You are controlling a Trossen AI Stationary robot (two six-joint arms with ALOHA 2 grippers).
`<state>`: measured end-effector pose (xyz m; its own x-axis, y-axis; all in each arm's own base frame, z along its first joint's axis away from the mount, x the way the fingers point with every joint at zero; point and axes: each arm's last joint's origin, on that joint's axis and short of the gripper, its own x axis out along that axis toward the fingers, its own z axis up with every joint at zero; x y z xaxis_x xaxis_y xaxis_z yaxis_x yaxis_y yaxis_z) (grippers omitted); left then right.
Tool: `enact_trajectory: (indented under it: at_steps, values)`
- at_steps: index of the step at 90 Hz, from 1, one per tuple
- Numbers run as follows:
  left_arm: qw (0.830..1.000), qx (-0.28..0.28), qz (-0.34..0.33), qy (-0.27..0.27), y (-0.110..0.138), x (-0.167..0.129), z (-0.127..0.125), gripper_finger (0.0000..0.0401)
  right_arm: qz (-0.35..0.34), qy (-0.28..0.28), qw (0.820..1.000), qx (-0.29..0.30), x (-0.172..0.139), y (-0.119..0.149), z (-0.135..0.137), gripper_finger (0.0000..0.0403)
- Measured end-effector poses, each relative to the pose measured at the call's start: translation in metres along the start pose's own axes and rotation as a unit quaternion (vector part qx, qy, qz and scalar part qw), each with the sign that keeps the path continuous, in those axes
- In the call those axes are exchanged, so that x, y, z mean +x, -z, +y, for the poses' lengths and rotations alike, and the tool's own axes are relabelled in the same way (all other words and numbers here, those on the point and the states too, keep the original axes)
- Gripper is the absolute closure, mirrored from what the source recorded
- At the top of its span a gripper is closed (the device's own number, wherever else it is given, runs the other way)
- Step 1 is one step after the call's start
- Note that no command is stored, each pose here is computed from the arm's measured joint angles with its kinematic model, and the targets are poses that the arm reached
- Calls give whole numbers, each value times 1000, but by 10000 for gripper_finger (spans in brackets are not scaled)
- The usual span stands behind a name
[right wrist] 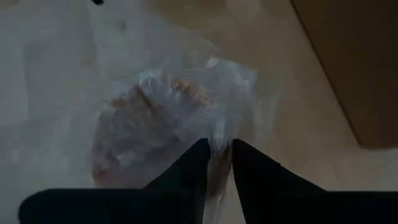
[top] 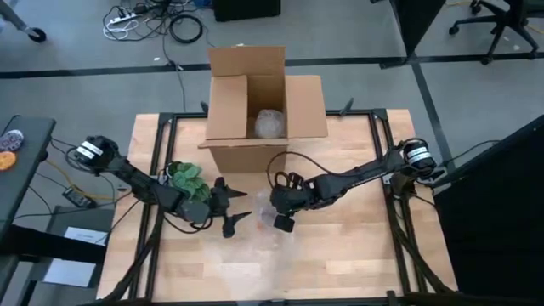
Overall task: Wrap mug
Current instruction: Wrap the orange mug with the bubble wrap
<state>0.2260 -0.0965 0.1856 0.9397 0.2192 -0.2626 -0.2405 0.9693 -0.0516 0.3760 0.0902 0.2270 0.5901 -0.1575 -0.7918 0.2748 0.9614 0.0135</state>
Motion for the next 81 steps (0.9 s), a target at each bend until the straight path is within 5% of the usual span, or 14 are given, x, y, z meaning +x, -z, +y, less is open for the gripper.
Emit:
enact_trajectory:
  at_steps: [30,81]
  values:
    - [1000,2,7,-2,2,1,0,117,25,44,999,-10,27,4,-11,350]
    - [1000,3,15,-5,4,1,1,117,-21,31,999,-20,-13,-7,-13,248]
